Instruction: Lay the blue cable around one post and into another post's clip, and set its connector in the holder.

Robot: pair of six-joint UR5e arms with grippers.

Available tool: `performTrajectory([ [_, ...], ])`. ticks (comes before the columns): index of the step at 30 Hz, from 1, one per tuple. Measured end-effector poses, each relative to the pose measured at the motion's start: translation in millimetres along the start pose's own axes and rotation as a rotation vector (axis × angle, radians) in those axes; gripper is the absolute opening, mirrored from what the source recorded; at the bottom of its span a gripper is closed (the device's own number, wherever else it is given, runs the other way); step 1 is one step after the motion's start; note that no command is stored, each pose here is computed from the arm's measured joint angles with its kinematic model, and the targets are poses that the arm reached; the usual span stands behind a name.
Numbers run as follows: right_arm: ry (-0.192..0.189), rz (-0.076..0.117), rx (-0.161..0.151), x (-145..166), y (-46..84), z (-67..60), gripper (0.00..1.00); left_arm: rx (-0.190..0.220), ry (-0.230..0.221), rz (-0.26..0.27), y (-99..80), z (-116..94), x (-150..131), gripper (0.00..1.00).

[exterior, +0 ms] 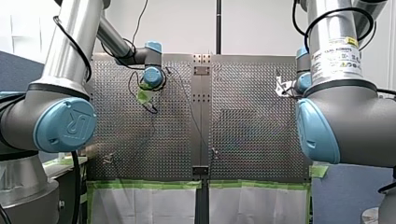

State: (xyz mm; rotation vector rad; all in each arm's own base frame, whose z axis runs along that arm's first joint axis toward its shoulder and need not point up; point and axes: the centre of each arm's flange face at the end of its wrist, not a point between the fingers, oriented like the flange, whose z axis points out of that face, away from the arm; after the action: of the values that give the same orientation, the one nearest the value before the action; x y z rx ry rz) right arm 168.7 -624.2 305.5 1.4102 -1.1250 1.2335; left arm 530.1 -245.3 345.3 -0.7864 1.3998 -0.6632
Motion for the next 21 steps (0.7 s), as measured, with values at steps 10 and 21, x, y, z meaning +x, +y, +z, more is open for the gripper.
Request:
performTrajectory([
  [10, -0.024, -0.060, 0.010, -4.7, 41.1, 0.8, 0.25, -0.013, 0.002, 0.007, 1.6, -1.2, -0.2, 1.00],
  [21, 0.029, -0.068, 0.092, -13.3, 34.7, 8.9, 0.25, -0.019, 0.002, 0.009, 2.8, -0.9, -1.0, 1.00],
])
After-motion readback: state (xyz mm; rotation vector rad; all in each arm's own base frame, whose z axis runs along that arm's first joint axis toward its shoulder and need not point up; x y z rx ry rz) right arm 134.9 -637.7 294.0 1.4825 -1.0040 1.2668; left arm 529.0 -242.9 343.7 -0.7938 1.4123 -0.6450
